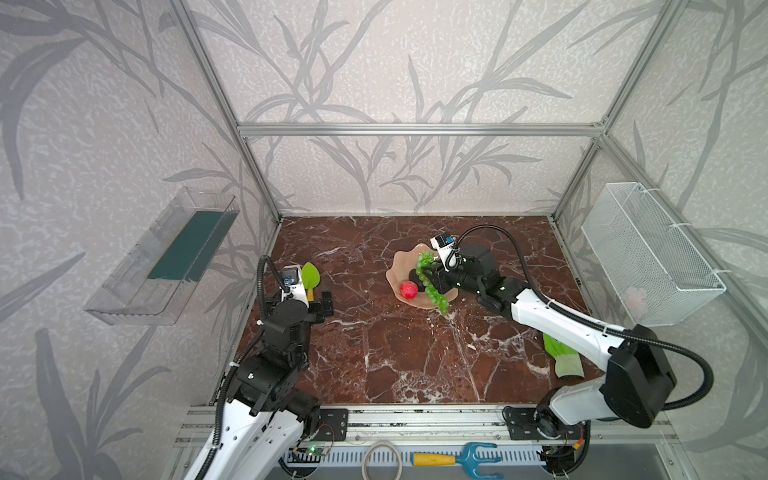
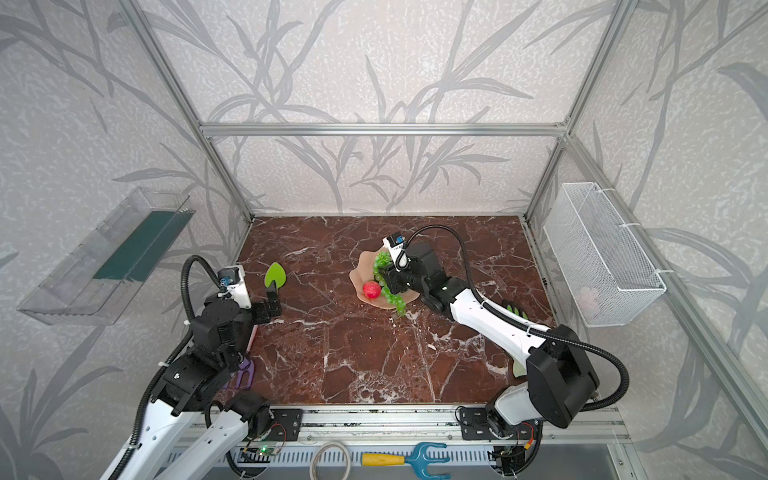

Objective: Place and organize the fake fruits in the fruit bowl
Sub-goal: 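Lift the grapes with the right gripper and lower them into the bowl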

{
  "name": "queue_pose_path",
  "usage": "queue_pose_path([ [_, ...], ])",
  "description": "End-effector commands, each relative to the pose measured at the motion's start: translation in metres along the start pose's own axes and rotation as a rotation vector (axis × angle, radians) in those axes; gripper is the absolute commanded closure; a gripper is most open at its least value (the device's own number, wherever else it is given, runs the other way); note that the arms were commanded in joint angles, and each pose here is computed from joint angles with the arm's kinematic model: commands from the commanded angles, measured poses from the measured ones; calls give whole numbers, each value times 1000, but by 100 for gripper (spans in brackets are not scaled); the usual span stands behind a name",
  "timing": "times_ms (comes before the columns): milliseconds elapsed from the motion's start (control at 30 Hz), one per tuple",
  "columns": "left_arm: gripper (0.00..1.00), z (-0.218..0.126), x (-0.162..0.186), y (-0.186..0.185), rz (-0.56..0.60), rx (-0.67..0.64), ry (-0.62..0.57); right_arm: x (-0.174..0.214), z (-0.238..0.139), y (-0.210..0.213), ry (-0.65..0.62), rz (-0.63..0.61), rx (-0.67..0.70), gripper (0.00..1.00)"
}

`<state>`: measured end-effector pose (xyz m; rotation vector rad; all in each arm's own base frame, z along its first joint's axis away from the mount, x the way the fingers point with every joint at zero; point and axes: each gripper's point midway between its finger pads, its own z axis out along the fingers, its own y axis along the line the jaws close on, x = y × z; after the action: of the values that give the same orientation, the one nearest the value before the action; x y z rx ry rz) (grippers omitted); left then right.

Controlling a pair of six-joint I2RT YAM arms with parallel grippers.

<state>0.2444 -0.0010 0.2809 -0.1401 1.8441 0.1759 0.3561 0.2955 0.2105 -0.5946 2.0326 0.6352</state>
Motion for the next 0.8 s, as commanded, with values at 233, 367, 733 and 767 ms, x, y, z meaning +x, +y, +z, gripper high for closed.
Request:
queue_pose_path([
  [233,0,3,6,1,5,-11,17,5,58,-32,31,21,12,64],
  [367,0,4,7,0,9,-12,23,17,81,-46,54,44,19,64],
  [733,0,6,9,-1,21,-13,30,-5,67,-39,24,68,-28,65],
  [767,0,6,9,-1,21,-10,30,-8,62,-37,22,68,-27,65],
])
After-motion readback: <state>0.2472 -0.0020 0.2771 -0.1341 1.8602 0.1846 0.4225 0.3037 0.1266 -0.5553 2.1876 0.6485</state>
